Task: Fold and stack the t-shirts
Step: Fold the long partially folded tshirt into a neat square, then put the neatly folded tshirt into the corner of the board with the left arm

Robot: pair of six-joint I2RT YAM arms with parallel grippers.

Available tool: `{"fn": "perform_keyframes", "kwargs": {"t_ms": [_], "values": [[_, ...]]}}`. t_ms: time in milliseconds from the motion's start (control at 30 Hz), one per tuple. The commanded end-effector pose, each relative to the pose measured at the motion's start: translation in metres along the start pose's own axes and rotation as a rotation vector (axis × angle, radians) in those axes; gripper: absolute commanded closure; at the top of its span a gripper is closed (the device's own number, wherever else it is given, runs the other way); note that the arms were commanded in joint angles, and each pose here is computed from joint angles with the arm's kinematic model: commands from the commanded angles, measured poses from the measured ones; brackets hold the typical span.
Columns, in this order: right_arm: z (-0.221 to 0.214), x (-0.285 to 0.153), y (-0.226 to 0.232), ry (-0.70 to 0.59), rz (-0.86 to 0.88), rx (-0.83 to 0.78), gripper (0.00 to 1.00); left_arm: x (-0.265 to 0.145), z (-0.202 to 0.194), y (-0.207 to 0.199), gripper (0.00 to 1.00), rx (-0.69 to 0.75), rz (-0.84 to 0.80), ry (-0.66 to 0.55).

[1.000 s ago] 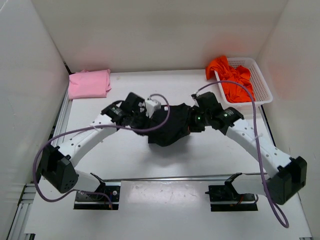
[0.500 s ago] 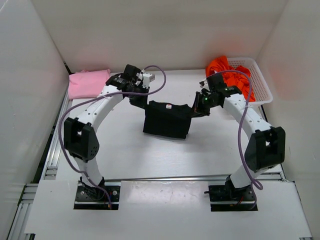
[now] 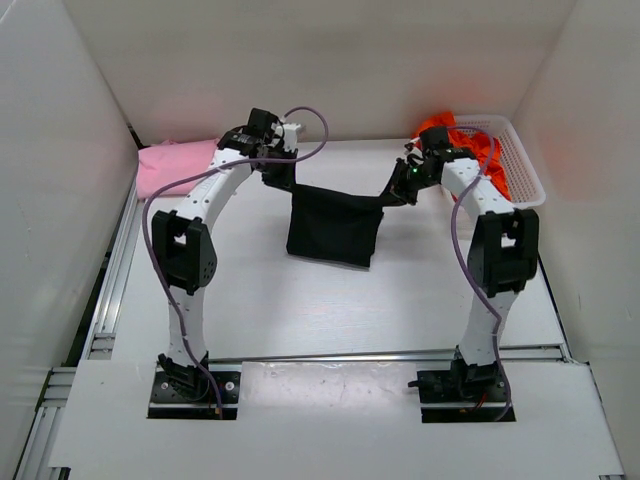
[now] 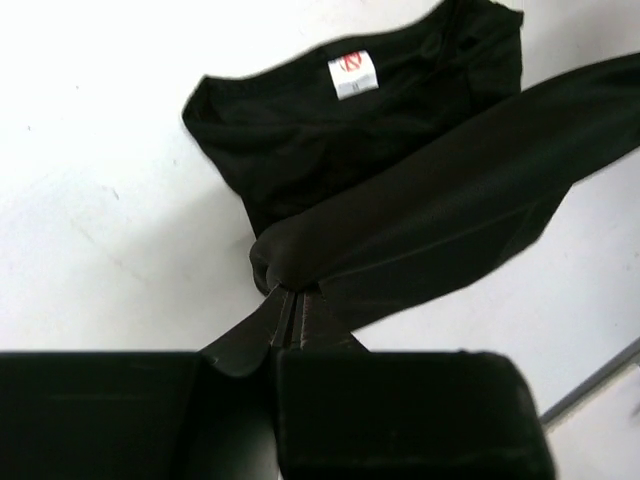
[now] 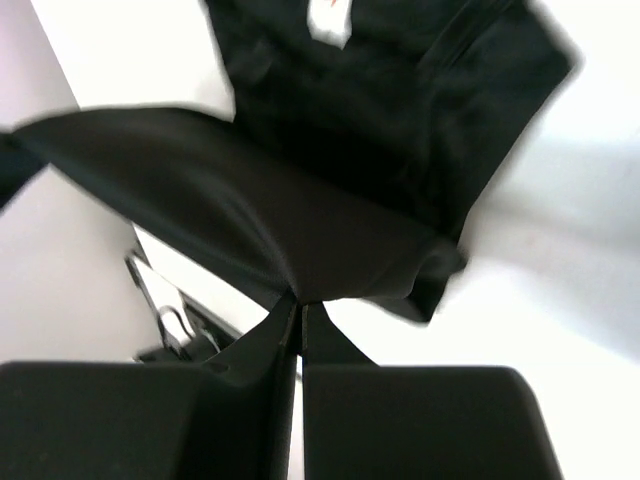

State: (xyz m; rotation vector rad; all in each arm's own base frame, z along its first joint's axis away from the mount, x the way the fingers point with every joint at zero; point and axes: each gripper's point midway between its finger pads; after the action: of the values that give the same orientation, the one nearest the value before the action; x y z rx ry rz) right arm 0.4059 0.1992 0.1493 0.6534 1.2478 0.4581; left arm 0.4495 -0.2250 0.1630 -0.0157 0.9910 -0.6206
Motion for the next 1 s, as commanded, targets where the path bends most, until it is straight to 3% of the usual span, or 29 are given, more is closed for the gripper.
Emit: {"fn": "perform_keyframes", "kwargs": {"t_ms": [0,100,200,233,267,333,467,567,667,700,767,900,967], "values": [[0.033,0.009,-0.01,-0.03,0.011,0.088,1.0,0.012,0.026,0.005,0.9,0.022,-0.016,-0.066],[0.051,0.023,-0.026,-0.034,0.003,0.143,0.99,0.027,0.037,0.017,0.9,0.02,-0.01,-0.087],[0.071,0.034,-0.033,-0.063,0.0,0.162,0.91,0.045,0.047,0.031,0.9,0.017,0.011,-0.102],[0.081,0.038,-0.034,-0.083,0.0,0.15,0.85,0.053,0.049,0.036,0.9,0.018,0.021,-0.106],[0.087,0.04,-0.036,-0.101,-0.006,0.141,0.7,0.058,0.046,0.038,0.9,0.015,0.022,-0.096],[0.095,0.042,-0.038,-0.123,-0.022,0.135,0.58,0.059,0.051,0.043,0.87,0.018,0.044,-0.111],[0.113,0.032,-0.035,-0.2,-0.057,0.095,0.49,0.06,0.061,0.057,0.35,0.017,0.096,-0.14],[0.116,0.011,-0.032,-0.268,-0.101,0.053,0.48,0.04,0.081,0.064,0.3,0.028,0.175,-0.202],[0.099,0.0,-0.023,-0.296,-0.143,-0.003,0.48,0.019,0.092,0.063,0.29,0.035,0.211,-0.244],[0.092,0.001,-0.012,-0.299,-0.139,-0.039,0.54,0.022,0.087,0.064,0.29,0.031,0.211,-0.229],[0.08,0.012,-0.012,-0.27,-0.15,-0.045,0.62,0.021,0.087,0.049,0.37,0.05,0.178,-0.236],[0.069,0.058,-0.023,-0.161,-0.124,0.028,0.9,0.049,0.064,0.022,0.58,0.06,0.037,-0.162],[0.066,0.08,-0.039,-0.117,-0.137,0.103,0.95,0.068,0.053,0.008,0.66,0.073,0.003,-0.125]]}}
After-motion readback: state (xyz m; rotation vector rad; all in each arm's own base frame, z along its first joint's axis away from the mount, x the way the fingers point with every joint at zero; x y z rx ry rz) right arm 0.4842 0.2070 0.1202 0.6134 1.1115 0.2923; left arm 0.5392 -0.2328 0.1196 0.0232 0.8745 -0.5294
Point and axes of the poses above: each gripper's point midway between its finger pads, its own x axis out along the fingers, its own y axis along the line the jaws close on, z = x × y, and after that the axes turned 1 degree about -x, right-handed
